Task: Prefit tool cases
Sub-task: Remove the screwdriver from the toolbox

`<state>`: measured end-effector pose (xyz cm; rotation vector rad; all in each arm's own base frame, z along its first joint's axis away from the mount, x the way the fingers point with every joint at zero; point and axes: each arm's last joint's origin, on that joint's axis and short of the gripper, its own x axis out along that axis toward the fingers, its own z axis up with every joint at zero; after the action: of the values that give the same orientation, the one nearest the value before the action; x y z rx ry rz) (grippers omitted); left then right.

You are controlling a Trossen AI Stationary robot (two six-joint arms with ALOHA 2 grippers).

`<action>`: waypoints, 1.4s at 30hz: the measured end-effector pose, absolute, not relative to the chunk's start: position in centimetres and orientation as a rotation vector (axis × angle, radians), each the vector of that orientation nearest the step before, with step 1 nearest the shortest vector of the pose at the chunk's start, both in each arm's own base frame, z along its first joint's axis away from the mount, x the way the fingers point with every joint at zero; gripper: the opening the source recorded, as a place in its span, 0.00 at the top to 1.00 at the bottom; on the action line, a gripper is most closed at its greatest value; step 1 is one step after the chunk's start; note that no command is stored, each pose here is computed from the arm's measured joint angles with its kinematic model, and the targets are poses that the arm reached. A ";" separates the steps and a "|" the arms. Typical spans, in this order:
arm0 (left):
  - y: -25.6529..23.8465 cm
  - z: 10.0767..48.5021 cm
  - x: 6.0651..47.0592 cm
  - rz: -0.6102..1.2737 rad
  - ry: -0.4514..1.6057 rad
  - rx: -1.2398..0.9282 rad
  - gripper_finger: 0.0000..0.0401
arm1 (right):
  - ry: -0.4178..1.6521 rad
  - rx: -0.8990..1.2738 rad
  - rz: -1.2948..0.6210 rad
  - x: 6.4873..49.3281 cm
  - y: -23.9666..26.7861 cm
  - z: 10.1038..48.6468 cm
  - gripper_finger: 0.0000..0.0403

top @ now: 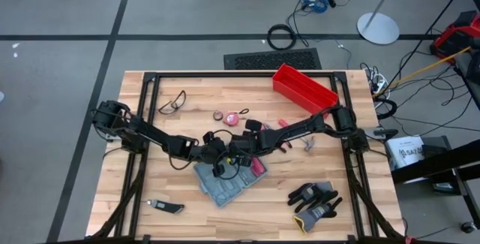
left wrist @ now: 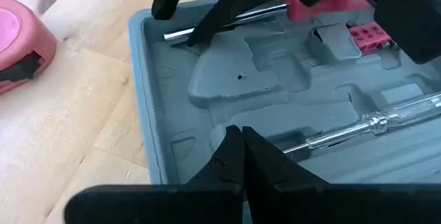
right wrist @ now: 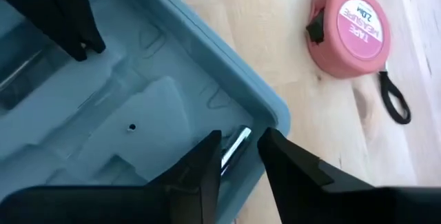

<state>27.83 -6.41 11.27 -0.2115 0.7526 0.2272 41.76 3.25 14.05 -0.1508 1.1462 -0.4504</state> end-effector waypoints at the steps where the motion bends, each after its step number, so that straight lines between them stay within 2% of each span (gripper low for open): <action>1: -6.4 11.3 27.8 0.227 0.753 -0.211 1.00 | 1.148 -0.153 -0.449 41.7 3.3 14.0 0.74; 5: -6.4 11.3 27.8 0.225 0.754 -0.212 1.00 | 1.155 -0.140 -0.460 41.7 3.2 13.8 0.80; 10: -6.5 11.1 27.8 0.223 0.759 -0.211 1.00 | 1.181 -0.206 -0.437 41.4 3.4 14.2 0.98; 17: -6.6 9.9 28.0 0.212 0.791 -0.210 1.00 | 1.150 -0.249 -0.463 40.1 4.2 17.2 1.00; 21: -6.6 9.8 28.1 0.207 0.784 -0.214 1.00 | 1.107 -0.144 -0.426 39.0 5.3 20.0 0.99; 26: -6.7 9.8 28.2 0.196 0.771 -0.223 1.00 | 1.124 0.113 -0.258 38.3 6.1 21.7 0.95; 30: -6.7 9.8 28.2 0.197 0.772 -0.223 1.00 | 1.195 0.146 -0.198 38.2 7.7 20.5 0.90; 42: -6.7 9.8 28.2 0.197 0.771 -0.221 1.00 | 1.295 0.085 -0.197 38.4 9.4 17.2 0.77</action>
<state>28.25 -6.66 9.84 -0.2212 0.7709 0.1972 38.40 9.37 17.16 0.0854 1.2948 -0.1972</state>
